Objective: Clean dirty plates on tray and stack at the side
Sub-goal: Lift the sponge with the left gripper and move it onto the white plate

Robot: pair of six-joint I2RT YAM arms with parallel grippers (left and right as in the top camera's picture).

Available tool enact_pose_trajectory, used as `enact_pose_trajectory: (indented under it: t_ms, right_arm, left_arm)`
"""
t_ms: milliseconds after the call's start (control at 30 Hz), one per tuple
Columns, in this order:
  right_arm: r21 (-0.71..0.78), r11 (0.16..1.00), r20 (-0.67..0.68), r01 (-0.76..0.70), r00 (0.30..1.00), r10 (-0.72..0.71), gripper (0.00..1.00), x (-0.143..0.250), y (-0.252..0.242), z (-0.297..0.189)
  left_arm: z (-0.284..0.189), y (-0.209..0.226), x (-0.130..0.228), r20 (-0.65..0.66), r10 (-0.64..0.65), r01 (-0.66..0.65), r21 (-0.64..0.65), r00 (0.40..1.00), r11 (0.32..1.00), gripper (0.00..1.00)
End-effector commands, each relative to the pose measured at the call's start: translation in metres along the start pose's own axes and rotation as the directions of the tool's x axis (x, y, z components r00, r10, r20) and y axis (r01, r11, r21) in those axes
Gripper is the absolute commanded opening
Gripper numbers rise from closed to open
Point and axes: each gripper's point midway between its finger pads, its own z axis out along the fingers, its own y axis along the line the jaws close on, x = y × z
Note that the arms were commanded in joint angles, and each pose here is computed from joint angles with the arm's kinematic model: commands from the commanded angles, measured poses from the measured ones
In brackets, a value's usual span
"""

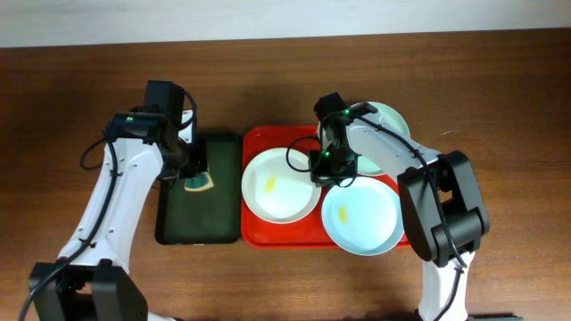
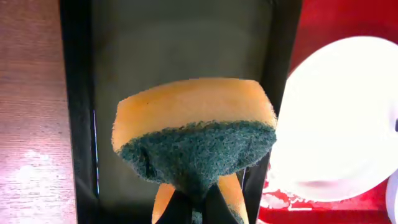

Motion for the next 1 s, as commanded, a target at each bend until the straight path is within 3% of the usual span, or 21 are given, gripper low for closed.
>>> enact_pose_trajectory:
  t_ms: [0, 133, 533, 667, 967]
  right_arm:
    - [-0.033, 0.999, -0.03, -0.008, 1.0, 0.007, 0.04, 0.006, 0.007, 0.005]
    - [0.031, 0.999, -0.006, -0.007, 1.0, 0.007, 0.04, 0.002, -0.004, 0.005]
    - [0.033, 0.999, -0.016, 0.02, 1.0, -0.019, 0.04, 0.0, 0.002, -0.011]
    - [0.034, 0.999, -0.019, 0.022, 1.0, -0.021, 0.22, 0.0, 0.002, -0.013]
    - [0.081, 0.997, -0.017, 0.021, 1.0, -0.02, 0.16, 0.001, -0.005, -0.013]
  left_arm:
    - [0.004, -0.017, 0.001, -0.015, 0.093, -0.093, 0.029, 0.996, 0.995, 0.0]
    - [0.014, -0.037, 0.008, -0.048, 0.152, -0.15, 0.037, 0.987, 0.988, 0.0]
    - [0.034, -0.069, 0.017, -0.076, 0.256, -0.254, 0.035, 0.964, 0.967, 0.0]
    - [0.035, -0.106, 0.016, -0.027, 0.278, -0.272, 0.132, 0.96, 0.953, 0.0]
    - [0.034, -0.131, 0.014, 0.023, 0.311, -0.31, 0.154, 0.95, 0.938, 0.0]
